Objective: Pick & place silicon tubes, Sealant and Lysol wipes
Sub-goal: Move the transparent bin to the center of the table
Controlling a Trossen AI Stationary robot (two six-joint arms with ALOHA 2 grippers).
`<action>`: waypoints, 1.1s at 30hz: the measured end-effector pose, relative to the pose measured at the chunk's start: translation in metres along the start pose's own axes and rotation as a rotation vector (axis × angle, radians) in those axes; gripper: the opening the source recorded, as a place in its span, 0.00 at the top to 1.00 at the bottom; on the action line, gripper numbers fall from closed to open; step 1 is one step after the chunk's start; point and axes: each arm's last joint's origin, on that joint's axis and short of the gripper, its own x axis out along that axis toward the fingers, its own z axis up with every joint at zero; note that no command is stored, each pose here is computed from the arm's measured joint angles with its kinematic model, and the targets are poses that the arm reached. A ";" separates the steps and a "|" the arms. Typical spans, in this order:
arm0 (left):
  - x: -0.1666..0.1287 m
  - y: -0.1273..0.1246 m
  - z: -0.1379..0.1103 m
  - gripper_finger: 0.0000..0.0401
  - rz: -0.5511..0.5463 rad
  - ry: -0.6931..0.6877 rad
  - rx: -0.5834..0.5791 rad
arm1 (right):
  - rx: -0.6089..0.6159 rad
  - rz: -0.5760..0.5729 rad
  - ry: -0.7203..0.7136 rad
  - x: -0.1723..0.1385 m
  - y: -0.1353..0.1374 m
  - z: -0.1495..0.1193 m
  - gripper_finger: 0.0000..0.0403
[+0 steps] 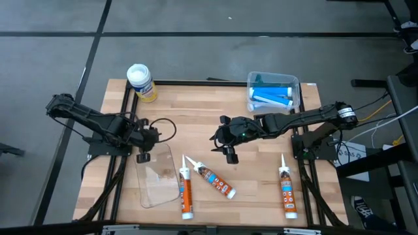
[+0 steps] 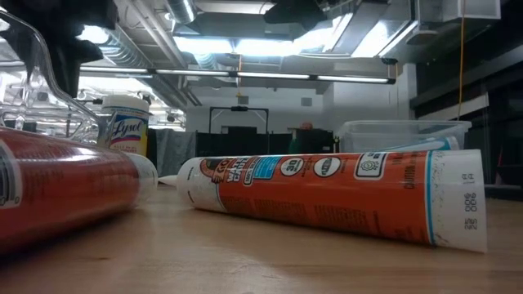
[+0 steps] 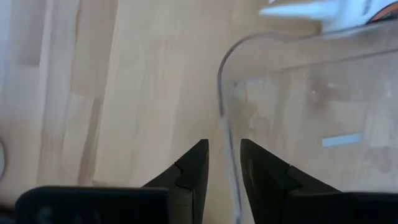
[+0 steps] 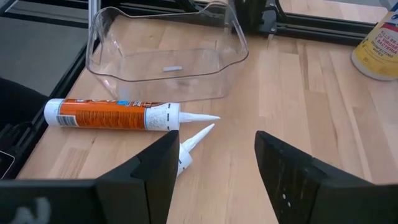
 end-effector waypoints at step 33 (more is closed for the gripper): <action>0.026 -0.001 -0.016 0.83 -0.026 0.119 -0.110 | -0.002 0.001 0.021 0.000 0.000 -0.002 0.48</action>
